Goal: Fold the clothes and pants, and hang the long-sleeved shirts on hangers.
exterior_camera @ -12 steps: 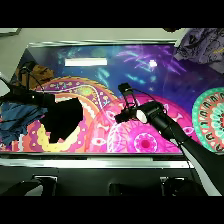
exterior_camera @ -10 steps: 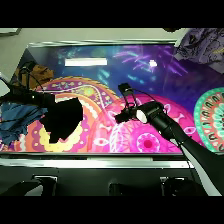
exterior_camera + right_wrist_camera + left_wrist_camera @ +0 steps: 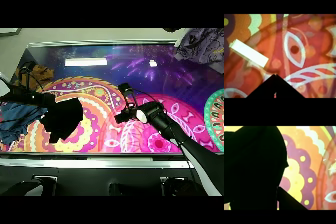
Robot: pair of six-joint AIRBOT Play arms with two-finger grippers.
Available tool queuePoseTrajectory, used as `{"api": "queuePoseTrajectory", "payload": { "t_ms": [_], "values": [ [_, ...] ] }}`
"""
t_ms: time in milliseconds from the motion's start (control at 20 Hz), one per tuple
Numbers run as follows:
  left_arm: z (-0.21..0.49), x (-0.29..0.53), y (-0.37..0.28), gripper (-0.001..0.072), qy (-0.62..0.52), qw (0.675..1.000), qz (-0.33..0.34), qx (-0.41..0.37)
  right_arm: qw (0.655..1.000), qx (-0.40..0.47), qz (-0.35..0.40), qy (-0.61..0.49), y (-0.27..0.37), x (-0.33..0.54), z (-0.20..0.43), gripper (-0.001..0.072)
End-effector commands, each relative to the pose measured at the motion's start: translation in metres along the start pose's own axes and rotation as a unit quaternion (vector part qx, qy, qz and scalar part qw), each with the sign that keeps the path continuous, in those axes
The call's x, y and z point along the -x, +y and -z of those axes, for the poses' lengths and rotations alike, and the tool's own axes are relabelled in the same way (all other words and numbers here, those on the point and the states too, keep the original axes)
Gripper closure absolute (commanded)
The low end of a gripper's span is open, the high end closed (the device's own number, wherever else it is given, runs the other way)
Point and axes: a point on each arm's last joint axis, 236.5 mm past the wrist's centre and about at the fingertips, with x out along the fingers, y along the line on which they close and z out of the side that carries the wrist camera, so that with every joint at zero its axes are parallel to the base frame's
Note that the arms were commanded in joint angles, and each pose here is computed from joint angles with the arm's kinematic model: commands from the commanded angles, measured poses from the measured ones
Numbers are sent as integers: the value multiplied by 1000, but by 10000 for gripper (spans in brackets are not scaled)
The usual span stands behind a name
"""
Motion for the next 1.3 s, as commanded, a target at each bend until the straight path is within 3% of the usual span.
{"api": "queuePoseTrajectory", "payload": {
  "t_ms": [0,1150,1200,1250],
  "values": [
    [0,0,0,690,0,1000,0,0,1000,0,0,0,1,0,0,681],
    [0,0,-1,689,0,1000,0,-1,1000,0,0,0,1,0,0,681],
    [0,0,0,649,0,1000,0,0,1000,0,0,0,1,0,0,681],
    [1,0,1,337,3,1000,-2,0,1000,0,0,0,1,0,0,681]
  ]
}}
